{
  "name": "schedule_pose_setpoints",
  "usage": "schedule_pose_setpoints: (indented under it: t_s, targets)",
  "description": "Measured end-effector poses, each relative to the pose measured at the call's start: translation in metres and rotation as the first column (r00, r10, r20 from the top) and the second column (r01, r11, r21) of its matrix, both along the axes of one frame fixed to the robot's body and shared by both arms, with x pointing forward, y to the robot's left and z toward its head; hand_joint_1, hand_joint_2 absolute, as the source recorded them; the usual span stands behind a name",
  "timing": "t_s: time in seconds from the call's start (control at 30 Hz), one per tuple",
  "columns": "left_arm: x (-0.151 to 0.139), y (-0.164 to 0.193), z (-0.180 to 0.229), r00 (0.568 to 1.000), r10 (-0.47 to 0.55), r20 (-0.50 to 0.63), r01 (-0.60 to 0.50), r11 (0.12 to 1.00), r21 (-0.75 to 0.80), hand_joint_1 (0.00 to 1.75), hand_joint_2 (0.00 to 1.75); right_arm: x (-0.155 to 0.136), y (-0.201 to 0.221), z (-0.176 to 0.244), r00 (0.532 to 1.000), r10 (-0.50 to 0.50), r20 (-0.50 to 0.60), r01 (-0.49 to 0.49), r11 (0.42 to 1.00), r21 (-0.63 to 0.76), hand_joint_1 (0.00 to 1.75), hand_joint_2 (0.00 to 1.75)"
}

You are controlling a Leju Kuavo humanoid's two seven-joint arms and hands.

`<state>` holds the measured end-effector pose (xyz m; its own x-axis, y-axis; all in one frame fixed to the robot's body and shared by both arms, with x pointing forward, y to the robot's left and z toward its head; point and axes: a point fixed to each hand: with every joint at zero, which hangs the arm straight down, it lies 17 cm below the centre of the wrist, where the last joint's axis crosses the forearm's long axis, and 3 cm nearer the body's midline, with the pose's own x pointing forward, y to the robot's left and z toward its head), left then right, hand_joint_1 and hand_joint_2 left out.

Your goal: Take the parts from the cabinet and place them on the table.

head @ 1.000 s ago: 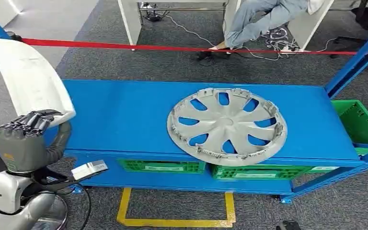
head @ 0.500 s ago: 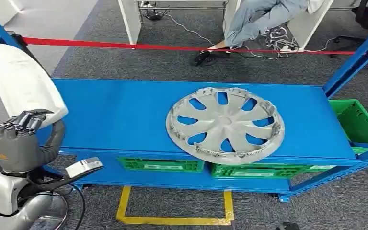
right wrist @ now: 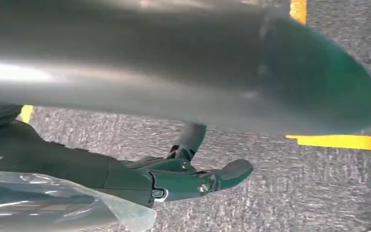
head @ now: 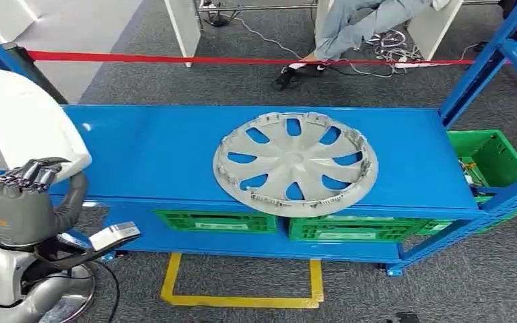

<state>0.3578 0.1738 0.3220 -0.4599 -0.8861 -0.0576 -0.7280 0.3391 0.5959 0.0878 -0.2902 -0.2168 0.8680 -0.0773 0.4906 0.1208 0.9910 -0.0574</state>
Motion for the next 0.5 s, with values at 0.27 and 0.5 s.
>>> schedule_pose_setpoints:
  t_s: [0.27, 0.5]
  targets:
    - [0.002, 0.014, -0.007, 0.999, 0.028, -0.026, -0.028, 1.0, -0.004, 1.75, 1.75, -0.001, 0.004, 0.002, 1.0, 0.002, -0.002, -0.002, 1.0, 0.003, 0.0, 0.0]
    - [0.0, 0.033, -0.019, 0.996, 0.065, -0.059, -0.066, 0.998, -0.005, 1.75, 1.75, -0.002, 0.004, 0.001, 1.0, 0.007, -0.013, -0.007, 1.0, -0.001, 0.0, 0.0]
